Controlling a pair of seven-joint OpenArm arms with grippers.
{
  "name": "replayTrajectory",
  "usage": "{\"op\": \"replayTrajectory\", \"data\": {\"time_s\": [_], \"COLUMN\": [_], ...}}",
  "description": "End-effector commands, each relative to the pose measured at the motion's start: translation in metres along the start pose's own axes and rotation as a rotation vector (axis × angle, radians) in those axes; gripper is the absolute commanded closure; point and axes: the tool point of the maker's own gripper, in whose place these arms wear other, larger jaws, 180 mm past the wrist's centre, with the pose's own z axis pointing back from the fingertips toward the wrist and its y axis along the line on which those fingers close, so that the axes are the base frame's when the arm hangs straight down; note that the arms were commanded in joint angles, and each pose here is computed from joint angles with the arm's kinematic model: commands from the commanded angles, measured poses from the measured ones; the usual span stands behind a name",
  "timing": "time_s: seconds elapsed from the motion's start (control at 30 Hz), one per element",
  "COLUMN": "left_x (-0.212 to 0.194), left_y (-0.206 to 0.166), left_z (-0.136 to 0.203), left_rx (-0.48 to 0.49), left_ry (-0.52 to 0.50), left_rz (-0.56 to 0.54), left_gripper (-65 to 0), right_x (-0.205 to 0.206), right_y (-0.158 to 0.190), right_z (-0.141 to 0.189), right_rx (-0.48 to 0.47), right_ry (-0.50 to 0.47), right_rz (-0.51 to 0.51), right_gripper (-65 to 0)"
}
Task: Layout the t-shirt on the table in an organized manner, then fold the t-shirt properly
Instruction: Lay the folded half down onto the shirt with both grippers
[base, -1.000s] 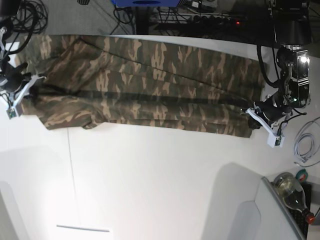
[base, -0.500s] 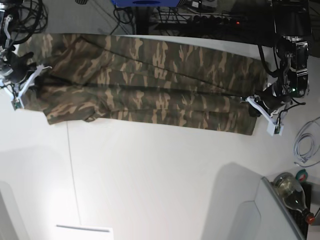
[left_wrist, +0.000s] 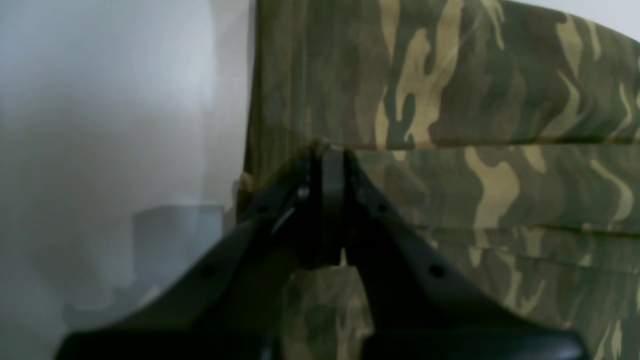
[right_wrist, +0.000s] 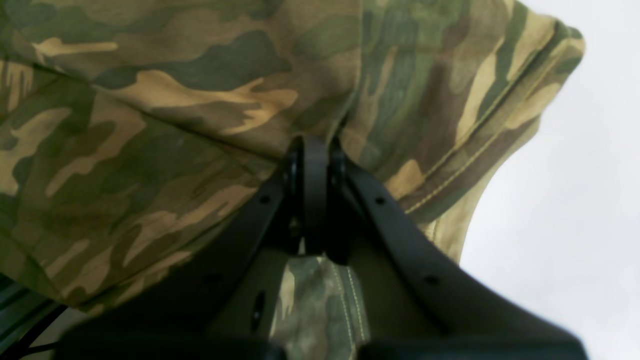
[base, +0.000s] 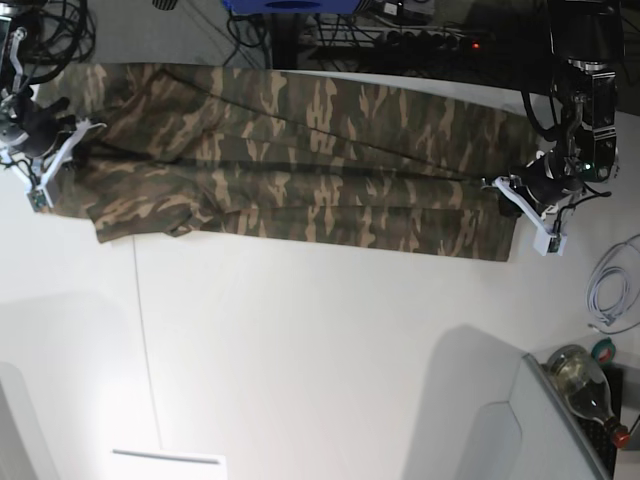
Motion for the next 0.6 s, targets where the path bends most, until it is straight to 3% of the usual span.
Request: {"op": "replayTrajectory", "data": {"time_s": [0.0, 0.37, 0.57], "left_x": [0.015, -0.027, -0.031], "left_y": [0.008, 0.013, 0.012], "left_z": [0.005, 0.001, 0.001], "left_rx": [0.018, 0.025, 0.024], "left_ry": [-0.039, 0.05, 0.056], "left_rz": [-0.018, 0.008, 0.01], "left_gripper": [0.0, 0.0, 0.0], "right_x": [0.007, -0.015, -0.013], "right_y": [-0.01, -0.012, -0.011], "right_z": [0.004, -0.01, -0.011], "right_rx": [-0.022, -0.004, -0.002], "right_ry": [-0.021, 0.042, 0.036], "right_rz": [0.009, -0.049, -0.05], "right_gripper": [0.0, 0.0, -2.0]}}
